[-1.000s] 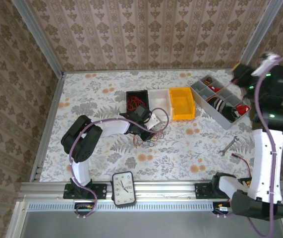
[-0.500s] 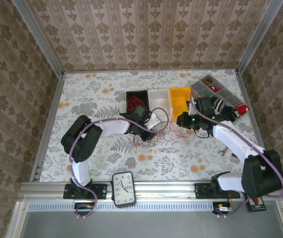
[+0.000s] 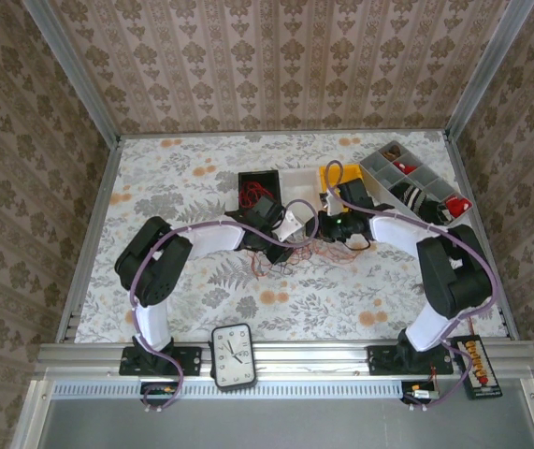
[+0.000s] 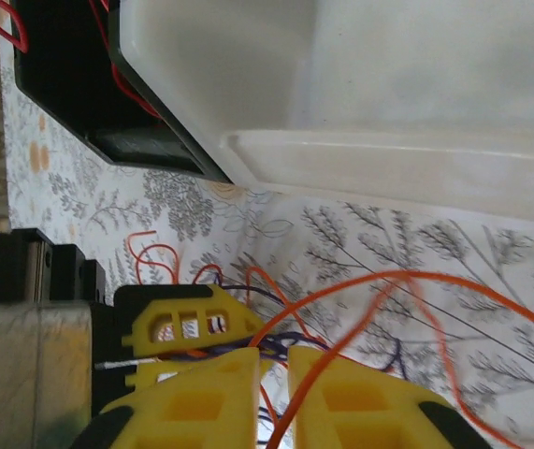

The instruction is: Untangle the cables

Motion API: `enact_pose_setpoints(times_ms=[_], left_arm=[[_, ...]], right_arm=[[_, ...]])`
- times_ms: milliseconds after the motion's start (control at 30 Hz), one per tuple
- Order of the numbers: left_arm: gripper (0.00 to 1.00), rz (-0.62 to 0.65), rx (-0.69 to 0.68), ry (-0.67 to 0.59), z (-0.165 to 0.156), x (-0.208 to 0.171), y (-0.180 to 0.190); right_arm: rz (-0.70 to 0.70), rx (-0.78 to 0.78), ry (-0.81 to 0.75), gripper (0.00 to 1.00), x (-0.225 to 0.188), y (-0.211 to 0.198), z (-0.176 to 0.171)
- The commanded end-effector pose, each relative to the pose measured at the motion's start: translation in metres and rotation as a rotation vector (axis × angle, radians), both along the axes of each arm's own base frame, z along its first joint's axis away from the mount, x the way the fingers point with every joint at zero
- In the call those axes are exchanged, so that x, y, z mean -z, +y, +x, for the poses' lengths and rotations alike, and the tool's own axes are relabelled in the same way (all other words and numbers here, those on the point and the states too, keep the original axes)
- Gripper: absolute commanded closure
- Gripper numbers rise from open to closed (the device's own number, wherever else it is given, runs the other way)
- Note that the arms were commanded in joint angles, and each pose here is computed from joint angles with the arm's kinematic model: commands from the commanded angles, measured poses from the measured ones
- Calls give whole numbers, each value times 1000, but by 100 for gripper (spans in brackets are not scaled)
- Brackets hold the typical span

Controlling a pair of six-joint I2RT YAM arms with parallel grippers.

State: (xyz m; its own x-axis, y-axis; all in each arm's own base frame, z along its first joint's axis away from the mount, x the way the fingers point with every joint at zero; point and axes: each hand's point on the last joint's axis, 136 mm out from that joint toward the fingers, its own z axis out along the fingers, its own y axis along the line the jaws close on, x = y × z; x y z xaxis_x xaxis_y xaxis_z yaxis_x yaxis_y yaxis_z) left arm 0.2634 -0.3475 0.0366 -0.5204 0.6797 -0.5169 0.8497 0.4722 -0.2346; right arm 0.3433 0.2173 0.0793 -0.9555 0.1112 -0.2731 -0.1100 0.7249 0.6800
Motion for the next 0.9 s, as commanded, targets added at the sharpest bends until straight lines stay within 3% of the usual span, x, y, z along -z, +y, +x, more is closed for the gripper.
enact_pose_setpoints(times_ms=[0, 133, 600, 867], left_arm=[[100, -35, -3, -8, 7, -10, -7], [100, -30, 1, -6, 6, -9, -7], [100, -22, 2, 5, 5, -3, -6], [100, -24, 9, 12, 4, -2, -6]], right_arm=[[55, -36, -5, 74, -6, 14, 6], [23, -42, 7, 67, 1, 15, 6], [101, -132, -44, 67, -25, 22, -16], [121, -183, -71, 60, -28, 21, -32]])
